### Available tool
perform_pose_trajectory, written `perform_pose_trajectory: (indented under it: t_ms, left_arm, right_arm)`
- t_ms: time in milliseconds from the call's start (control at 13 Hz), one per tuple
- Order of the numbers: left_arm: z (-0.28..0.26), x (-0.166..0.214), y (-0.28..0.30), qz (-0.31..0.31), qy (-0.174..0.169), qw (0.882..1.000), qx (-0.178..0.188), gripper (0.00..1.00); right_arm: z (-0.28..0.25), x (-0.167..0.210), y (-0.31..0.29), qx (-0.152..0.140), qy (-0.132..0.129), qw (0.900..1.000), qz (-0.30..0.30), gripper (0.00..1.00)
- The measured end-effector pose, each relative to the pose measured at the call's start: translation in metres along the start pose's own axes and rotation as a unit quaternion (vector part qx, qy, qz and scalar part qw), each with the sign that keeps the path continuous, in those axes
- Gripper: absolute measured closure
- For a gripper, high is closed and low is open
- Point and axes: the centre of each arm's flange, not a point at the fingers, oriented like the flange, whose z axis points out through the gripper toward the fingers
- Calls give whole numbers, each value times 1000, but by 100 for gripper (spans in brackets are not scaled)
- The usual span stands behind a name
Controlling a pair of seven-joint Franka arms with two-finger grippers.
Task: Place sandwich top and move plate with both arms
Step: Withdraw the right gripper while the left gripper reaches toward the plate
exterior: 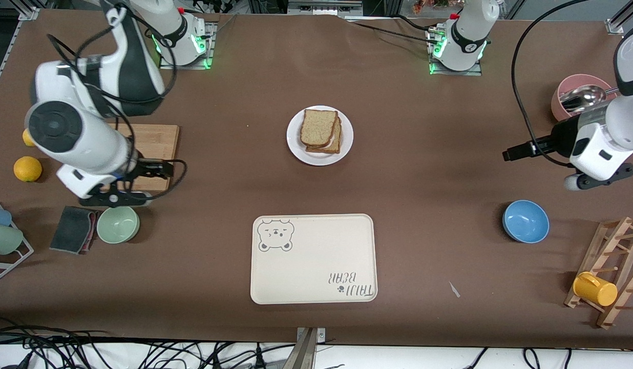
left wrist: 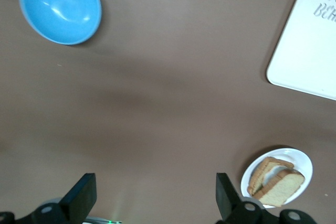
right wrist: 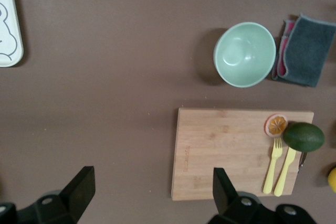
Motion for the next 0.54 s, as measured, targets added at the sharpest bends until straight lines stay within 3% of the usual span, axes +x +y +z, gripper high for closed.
perform_pose_trajectory:
  t_ms: [537]
  left_arm:
    - [68, 23, 43, 16, -8, 999, -46, 0]
  right_arm:
    - [-62, -73, 92, 47, 5, 998, 50, 1]
